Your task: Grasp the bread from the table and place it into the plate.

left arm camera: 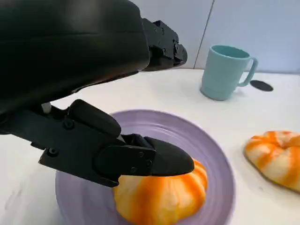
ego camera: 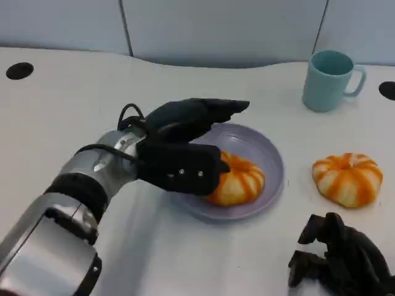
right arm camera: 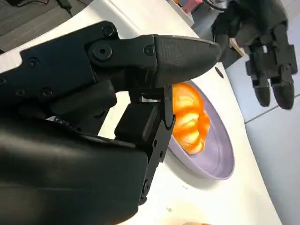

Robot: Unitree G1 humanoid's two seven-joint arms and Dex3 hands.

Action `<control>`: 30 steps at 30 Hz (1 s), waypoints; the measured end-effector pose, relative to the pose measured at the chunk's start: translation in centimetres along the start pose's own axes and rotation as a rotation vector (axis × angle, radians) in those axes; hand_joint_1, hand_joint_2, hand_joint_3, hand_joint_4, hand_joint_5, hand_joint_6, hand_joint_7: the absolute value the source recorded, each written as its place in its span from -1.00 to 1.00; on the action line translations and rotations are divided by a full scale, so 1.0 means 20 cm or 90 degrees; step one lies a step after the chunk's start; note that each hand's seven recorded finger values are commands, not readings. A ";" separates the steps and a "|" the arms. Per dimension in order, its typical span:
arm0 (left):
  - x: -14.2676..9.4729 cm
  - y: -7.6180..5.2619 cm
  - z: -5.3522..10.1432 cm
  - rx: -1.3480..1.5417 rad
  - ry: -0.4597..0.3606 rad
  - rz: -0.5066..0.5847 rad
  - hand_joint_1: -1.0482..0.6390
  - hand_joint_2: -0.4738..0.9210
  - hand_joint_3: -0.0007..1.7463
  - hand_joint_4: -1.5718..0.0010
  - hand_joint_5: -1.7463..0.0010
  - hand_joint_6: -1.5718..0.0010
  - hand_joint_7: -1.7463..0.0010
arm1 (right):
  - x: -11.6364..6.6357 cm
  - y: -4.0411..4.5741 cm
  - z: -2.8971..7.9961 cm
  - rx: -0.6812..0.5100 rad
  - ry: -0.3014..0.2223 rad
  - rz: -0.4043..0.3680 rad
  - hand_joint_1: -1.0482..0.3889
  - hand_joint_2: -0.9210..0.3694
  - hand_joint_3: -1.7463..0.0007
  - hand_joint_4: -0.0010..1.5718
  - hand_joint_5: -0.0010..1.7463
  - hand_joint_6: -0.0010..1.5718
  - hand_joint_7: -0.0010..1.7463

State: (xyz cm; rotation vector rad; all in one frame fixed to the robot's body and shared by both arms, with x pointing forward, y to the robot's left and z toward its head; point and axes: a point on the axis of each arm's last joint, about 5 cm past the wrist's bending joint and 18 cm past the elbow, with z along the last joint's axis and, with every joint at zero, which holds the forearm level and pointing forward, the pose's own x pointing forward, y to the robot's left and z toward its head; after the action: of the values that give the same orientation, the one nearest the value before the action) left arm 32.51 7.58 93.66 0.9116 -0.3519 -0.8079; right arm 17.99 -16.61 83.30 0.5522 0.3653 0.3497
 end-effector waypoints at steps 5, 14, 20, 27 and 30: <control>-0.11 -0.04 -0.09 -0.234 -0.027 0.060 -0.62 1.00 -0.63 0.71 0.84 0.82 0.93 | 0.00 -0.002 0.00 0.000 0.000 0.000 -0.21 -1.00 0.50 0.59 0.28 0.50 0.12; -0.20 -0.13 -0.14 -0.522 -0.121 0.156 -0.53 1.00 -0.71 0.34 0.63 0.54 0.85 | 0.01 -0.002 0.01 -0.001 0.001 0.000 -0.22 -1.00 0.52 0.59 0.29 0.50 0.12; -0.32 -0.27 -0.17 -0.781 -0.166 0.277 -0.39 1.00 -0.77 0.34 0.07 0.28 0.93 | 0.01 -0.002 0.01 -0.001 0.001 -0.002 -0.21 -1.00 0.52 0.61 0.28 0.51 0.11; -0.46 -0.35 -0.16 -0.919 -0.137 0.349 -0.18 1.00 -0.66 0.13 -0.32 -0.06 0.58 | 0.02 0.001 0.01 -0.001 0.003 -0.006 -0.21 -1.00 0.52 0.62 0.28 0.51 0.13; -0.53 -0.38 -0.14 -0.960 -0.100 0.380 -0.14 1.00 -0.62 0.18 -0.53 0.21 0.05 | 0.01 0.003 0.01 -0.001 0.003 -0.009 -0.20 -1.00 0.52 0.62 0.27 0.51 0.13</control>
State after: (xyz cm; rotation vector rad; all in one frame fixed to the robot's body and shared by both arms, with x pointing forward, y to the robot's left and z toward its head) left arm 23.57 14.39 86.49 -0.6572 -0.0580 -0.3790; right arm 18.32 -16.51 83.40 0.5470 0.3730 0.3381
